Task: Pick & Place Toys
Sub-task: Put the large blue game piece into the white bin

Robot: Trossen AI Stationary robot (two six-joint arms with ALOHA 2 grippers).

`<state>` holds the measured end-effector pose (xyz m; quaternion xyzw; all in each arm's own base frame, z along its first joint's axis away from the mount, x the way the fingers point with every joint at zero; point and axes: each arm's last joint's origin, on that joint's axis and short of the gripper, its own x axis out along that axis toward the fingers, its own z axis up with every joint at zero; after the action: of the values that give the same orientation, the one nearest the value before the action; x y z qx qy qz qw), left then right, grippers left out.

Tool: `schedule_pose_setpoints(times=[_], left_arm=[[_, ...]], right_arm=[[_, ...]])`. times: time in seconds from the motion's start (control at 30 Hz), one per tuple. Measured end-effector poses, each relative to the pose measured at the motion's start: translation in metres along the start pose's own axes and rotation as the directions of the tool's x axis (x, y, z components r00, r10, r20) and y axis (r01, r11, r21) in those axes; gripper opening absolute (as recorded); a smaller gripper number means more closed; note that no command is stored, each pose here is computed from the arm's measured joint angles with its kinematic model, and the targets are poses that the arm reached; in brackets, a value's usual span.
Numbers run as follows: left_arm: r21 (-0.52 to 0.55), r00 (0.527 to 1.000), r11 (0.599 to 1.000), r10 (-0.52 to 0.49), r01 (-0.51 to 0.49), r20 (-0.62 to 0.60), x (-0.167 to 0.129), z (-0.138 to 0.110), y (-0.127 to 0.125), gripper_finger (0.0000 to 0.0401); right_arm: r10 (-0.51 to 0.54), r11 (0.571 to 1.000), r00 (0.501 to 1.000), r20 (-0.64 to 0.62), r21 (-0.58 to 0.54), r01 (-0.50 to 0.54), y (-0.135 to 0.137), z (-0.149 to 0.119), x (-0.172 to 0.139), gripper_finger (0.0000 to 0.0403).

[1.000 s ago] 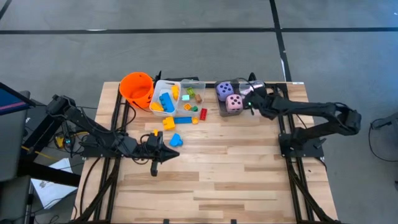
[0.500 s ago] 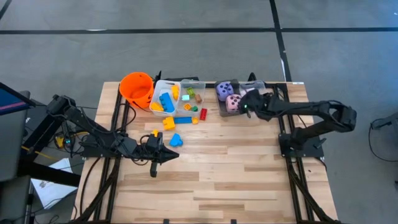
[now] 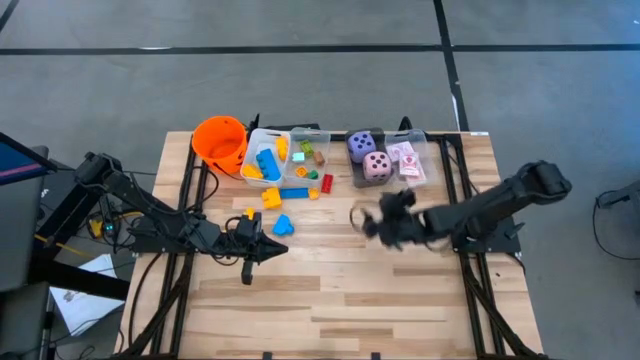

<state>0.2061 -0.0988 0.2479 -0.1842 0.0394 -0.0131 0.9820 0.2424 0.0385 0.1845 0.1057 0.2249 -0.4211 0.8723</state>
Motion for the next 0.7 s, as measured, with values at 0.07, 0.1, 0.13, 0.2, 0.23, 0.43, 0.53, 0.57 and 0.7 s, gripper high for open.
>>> schedule_pose_setpoints(times=[0.07, 0.1, 0.13, 0.2, 0.23, 0.43, 0.53, 0.57, 0.7], left_arm=[[0.000, 1.000, 1.000, 0.000, 0.000, 0.000, 0.000, 0.000, 0.000, 0.0000], [0.000, 1.000, 1.000, 0.000, 0.000, 0.000, 0.000, 0.000, 0.000, 0.0000], [0.000, 1.000, 1.000, 0.000, 0.000, 0.000, 0.000, 0.000, 0.000, 0.0000], [0.001, 1.000, 1.000, 0.000, 0.000, 0.000, 0.000, 0.000, 0.000, 0.0000], [0.006, 1.000, 1.000, 0.000, 0.000, 0.000, 0.000, 0.000, 0.000, 0.0000], [0.010, 1.000, 1.000, 0.002, -0.002, 0.002, 0.000, 0.000, 0.000, 0.0000], [0.017, 1.000, 1.000, 0.005, -0.005, 0.003, 0.001, 0.001, 0.001, 0.0000], [0.024, 1.000, 1.000, 0.006, -0.006, 0.003, 0.001, 0.001, 0.001, 0.0000], [0.047, 1.000, 0.999, 0.013, -0.012, -0.016, 0.000, -0.001, 0.002, 0.0000]], right_arm=[[0.103, 0.994, 0.994, 0.046, 0.025, -0.104, 0.021, -0.010, -0.013, 0.0388], [0.146, 0.989, 0.987, 0.063, 0.031, -0.148, 0.031, -0.017, -0.018, 0.0388], [0.179, 0.983, 0.981, 0.076, 0.023, -0.182, 0.039, -0.024, -0.022, 0.0388], [0.251, 0.966, 0.962, 0.103, 0.028, -0.255, 0.056, -0.036, -0.027, 0.0388], [0.278, 0.958, 0.954, 0.115, 0.036, -0.284, 0.063, -0.042, -0.028, 0.0388], [0.361, 0.917, 0.916, 0.172, 0.114, -0.383, 0.092, -0.077, -0.017, 0.0388], [0.359, 0.914, 0.916, 0.179, 0.130, -0.384, 0.097, -0.091, -0.005, 0.0388], [0.359, 0.914, 0.916, 0.178, 0.132, -0.383, 0.098, -0.094, -0.002, 0.0388], [0.386, 0.900, 0.908, 0.165, 0.148, -0.410, 0.100, -0.102, 0.009, 0.0388]])
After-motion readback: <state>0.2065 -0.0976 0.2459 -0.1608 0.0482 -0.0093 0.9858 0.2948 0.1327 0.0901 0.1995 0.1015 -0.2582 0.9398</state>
